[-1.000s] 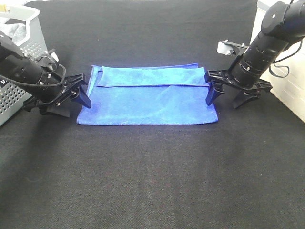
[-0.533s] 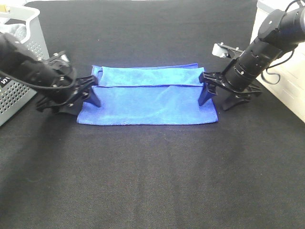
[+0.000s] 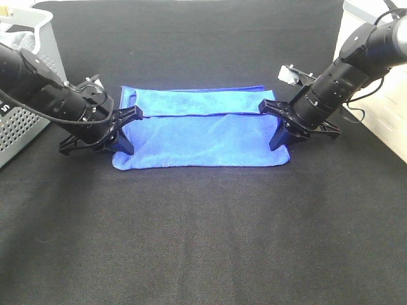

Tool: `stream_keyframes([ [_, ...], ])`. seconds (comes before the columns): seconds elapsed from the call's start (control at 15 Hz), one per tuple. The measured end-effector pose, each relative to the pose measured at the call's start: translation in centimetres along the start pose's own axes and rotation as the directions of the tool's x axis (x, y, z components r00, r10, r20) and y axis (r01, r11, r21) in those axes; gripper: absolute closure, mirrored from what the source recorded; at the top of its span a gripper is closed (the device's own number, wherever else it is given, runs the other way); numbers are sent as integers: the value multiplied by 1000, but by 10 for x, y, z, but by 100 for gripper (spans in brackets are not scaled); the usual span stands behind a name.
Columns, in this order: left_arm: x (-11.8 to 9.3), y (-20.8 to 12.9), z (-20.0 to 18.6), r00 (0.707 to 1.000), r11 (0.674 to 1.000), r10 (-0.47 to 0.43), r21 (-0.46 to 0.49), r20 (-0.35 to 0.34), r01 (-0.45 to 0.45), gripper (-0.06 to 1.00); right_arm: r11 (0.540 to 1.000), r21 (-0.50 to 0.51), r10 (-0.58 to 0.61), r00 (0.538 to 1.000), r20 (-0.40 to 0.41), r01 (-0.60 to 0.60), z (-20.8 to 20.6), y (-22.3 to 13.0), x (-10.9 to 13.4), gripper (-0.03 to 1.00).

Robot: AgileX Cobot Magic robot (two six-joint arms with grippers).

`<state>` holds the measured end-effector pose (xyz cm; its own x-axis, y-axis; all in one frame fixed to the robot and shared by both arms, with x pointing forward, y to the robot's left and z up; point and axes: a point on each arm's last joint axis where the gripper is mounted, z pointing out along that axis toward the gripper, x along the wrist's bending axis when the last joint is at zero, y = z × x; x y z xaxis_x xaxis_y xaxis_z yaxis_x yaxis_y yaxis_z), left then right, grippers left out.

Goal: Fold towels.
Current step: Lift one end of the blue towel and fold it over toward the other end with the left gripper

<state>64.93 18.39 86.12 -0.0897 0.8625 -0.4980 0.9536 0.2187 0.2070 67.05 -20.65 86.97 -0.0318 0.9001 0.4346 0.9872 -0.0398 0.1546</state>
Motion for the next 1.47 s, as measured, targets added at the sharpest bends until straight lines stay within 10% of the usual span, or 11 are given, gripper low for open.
stream_keyframes([
  [0.73,20,-96,-67,998,968,-22,249,-53,35,93,982,175,58,997,43,-65,-37,-102,-1,97],
  [1.47,-2,-38,-96,998,987,1,-161,-58,-10,93,999,-29,-36,999,-9,36,-57,-31,22,97],
])
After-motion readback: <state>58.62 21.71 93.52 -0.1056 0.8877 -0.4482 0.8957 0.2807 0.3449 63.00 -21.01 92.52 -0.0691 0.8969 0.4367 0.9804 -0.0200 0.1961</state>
